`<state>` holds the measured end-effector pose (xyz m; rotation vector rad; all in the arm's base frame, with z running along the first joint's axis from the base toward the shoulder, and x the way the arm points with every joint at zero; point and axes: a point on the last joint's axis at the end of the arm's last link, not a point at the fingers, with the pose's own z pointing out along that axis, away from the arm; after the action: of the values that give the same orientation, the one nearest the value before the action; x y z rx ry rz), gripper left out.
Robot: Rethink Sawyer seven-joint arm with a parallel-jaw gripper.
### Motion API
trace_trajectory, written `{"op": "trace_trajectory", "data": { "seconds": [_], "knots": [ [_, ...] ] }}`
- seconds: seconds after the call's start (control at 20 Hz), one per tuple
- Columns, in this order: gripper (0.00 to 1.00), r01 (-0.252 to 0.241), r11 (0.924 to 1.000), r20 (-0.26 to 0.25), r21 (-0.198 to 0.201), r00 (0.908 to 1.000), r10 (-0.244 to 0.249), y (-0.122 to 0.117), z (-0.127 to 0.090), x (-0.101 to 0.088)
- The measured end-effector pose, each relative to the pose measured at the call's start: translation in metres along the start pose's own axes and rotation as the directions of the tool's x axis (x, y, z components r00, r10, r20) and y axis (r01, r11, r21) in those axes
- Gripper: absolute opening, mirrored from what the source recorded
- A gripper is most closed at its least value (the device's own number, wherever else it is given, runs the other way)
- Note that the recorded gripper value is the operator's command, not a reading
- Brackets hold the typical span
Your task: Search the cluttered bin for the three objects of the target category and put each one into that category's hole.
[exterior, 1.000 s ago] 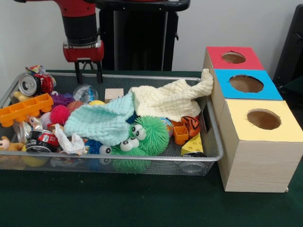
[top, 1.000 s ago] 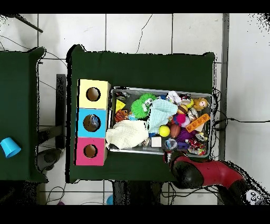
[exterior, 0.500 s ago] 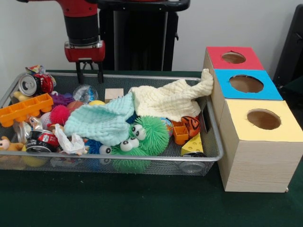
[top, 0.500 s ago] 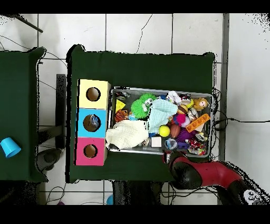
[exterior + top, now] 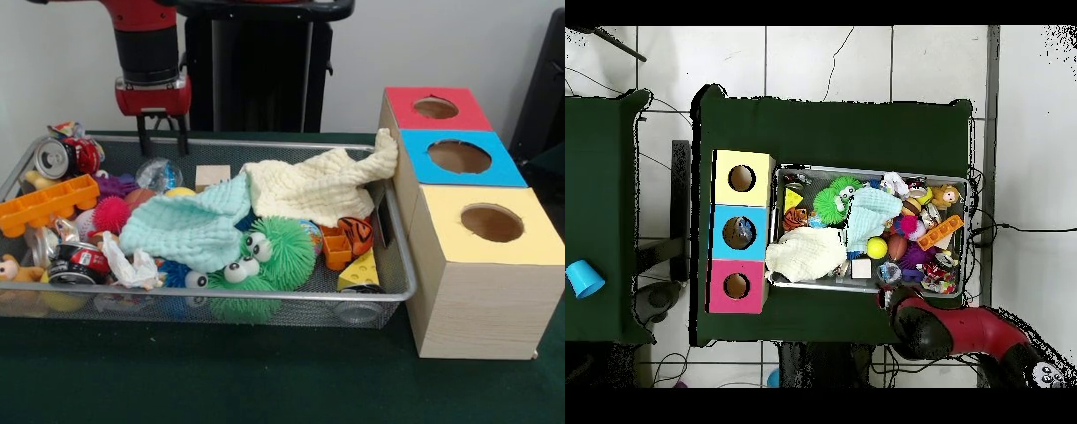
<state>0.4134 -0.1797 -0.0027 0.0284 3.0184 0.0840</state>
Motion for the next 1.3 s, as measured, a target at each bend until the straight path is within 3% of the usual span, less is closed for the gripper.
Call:
{"op": "trace_trajectory", "data": {
  "seconds": [0.8, 1.3],
  "knots": [
    [1.00, -0.046, 0.9989, 0.027, -0.001, 0.9986, 0.046, -0.010, -0.008, -0.011],
    [1.00, -0.001, 1.0000, 0.033, 0.005, 0.9994, 0.001, 0.007, -0.010, -0.023]
  ]
}}
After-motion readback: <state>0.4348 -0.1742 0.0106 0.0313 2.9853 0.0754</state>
